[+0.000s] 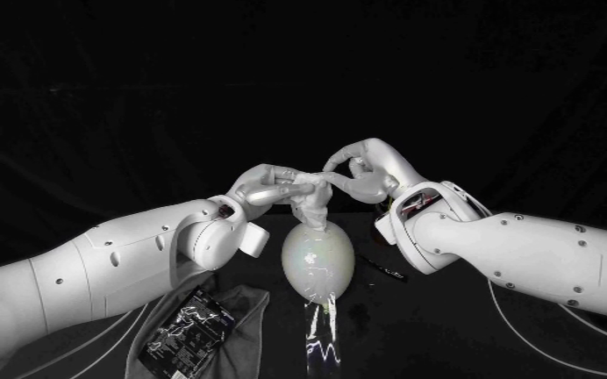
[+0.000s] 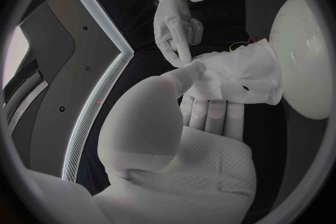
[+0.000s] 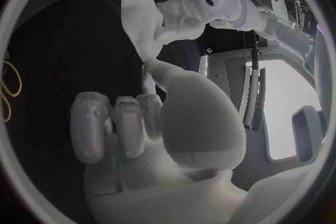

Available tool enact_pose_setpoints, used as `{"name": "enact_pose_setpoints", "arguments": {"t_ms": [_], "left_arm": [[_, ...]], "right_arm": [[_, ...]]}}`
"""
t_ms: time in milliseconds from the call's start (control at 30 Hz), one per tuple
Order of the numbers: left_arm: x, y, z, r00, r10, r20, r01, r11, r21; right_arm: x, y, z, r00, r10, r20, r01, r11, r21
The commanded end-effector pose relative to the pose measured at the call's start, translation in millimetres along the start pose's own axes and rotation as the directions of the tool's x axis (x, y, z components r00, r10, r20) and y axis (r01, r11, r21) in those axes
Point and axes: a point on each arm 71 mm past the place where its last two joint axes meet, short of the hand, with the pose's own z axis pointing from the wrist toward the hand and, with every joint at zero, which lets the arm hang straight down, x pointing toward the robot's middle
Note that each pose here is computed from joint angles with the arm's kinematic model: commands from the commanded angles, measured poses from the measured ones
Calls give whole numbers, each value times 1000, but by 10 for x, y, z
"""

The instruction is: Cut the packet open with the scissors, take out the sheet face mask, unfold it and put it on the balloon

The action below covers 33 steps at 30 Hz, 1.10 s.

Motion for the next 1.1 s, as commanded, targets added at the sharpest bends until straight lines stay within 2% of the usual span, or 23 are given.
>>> {"name": "enact_pose_setpoints", "arguments": {"t_ms": [33,800,1100], "left_arm": [[5,-1,5,1000,8,0,-8,1000,-5],[-2,-2,1,1000,0,7,0,1000,6],[-3,-13,-3,997,-78,-4,78,997,25]], "right_arm": [[-21,-2,5,999,31,-6,-31,999,18],[-100,-72,47,999,33,-20,-32,997,65],[-130,-123,40,997,74,0,-73,991,110]]}}
